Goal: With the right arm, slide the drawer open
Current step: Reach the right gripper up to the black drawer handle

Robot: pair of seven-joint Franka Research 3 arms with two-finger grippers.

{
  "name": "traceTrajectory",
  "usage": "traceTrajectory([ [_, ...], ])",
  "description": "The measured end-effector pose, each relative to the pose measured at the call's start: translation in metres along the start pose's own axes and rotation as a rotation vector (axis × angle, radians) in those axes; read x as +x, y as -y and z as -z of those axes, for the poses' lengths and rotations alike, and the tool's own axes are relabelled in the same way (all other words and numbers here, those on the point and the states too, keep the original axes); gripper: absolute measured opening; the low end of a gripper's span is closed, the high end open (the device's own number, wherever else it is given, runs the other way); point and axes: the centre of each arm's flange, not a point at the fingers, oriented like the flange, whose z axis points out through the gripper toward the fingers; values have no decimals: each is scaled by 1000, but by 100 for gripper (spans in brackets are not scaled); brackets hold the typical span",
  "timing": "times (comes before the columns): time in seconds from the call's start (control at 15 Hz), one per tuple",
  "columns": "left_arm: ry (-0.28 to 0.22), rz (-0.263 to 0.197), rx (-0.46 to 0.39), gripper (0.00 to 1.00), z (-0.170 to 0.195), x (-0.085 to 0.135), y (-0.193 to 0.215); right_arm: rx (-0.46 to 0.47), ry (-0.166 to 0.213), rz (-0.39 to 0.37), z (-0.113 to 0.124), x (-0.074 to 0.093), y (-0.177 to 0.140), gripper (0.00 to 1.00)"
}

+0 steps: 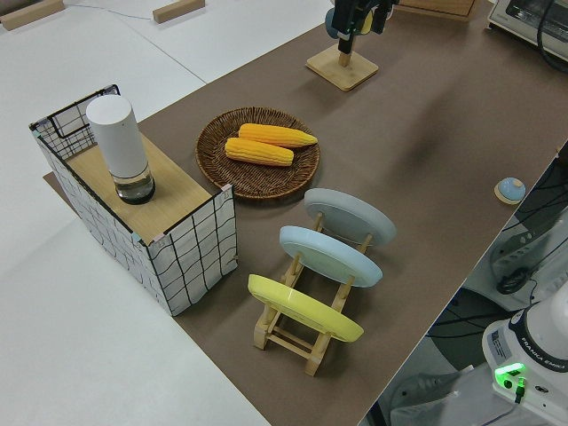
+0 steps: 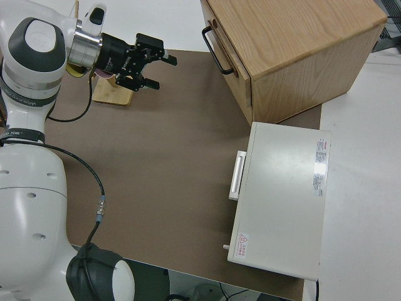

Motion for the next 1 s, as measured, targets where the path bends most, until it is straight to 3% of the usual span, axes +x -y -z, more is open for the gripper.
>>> traceTrajectory([
  [0.47, 0, 0, 0, 100, 0, 0, 0, -295, -76, 111, -8, 28, 49, 99],
  [0.8, 0, 0, 0, 100, 0, 0, 0, -423, -156, 133, -30, 47, 68, 99],
  [1.0, 0, 0, 0, 100, 0, 0, 0, -503, -171, 105, -53, 59, 79, 99],
])
